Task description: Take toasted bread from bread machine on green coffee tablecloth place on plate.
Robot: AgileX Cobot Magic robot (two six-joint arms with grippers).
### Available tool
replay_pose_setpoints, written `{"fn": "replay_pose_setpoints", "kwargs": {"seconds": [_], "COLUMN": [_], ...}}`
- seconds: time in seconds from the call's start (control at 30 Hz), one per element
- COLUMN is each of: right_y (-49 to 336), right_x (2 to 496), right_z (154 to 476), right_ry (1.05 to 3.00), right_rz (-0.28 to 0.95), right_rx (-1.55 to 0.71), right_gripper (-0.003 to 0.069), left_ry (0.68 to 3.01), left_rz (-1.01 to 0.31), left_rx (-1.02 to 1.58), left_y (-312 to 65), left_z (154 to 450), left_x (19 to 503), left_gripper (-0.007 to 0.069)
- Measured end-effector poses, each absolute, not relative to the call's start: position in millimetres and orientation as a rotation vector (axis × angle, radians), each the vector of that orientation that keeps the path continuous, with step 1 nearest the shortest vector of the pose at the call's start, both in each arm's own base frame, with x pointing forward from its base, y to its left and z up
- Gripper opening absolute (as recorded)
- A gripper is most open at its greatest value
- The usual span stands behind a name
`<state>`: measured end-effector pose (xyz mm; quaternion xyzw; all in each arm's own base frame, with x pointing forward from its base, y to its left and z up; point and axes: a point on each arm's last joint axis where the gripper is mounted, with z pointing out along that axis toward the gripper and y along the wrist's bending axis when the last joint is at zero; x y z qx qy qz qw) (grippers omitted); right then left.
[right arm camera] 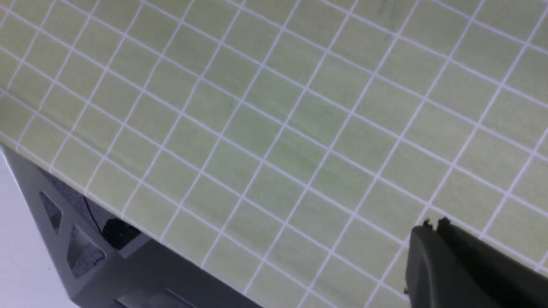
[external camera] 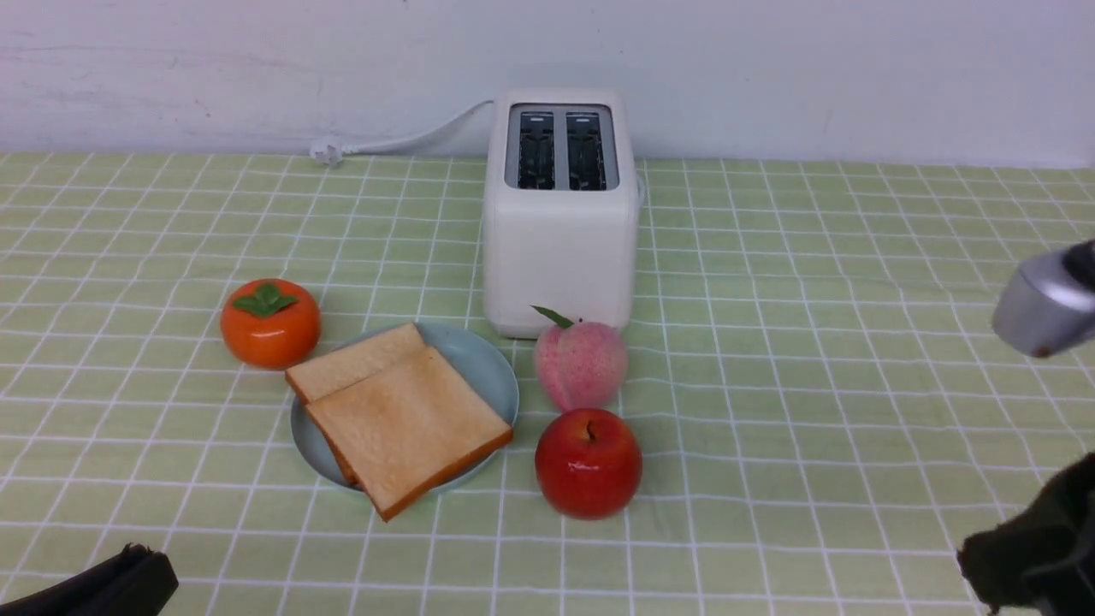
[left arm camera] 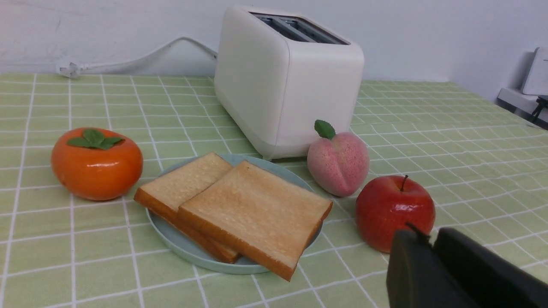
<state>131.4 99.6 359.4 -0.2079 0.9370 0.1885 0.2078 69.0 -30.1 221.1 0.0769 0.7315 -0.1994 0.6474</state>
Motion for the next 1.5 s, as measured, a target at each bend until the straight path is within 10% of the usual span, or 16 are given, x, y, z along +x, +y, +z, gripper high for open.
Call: {"fn": "replay_pose_setpoints", "kwargs": {"seconds": [0.37, 0.87, 1.03, 1.5], "right_y": [54.1, 14.0, 11.4, 9.6], "right_x": [96.6, 43.8, 52.4, 51.6], "right_z": [365.5, 224.6, 176.2, 173.2], "right_ry": [2.301, 1.776, 1.829, 1.872], "right_rz": [0.412, 0.112, 0.113, 0.126], "right_rx": [-0.503, -0.216, -0.148, -0.081], "right_gripper": [0.0003, 0.0001, 0.0001, 0.0002], "left_ry": [1.665, 1.666, 1.666, 1.666], "left_rz": [-0.458, -0.461, -0.461, -0.461], "left_rx": [0.173, 0.172, 0.172, 0.172], "left_y": [-30.3, -30.3, -30.3, -30.3], "left_z": [221.0, 221.0, 221.0, 221.0], "left_x": [69.0, 68.9, 68.9, 68.9], "left_gripper": [0.0076, 0.0082, 0.0082, 0.0091]}}
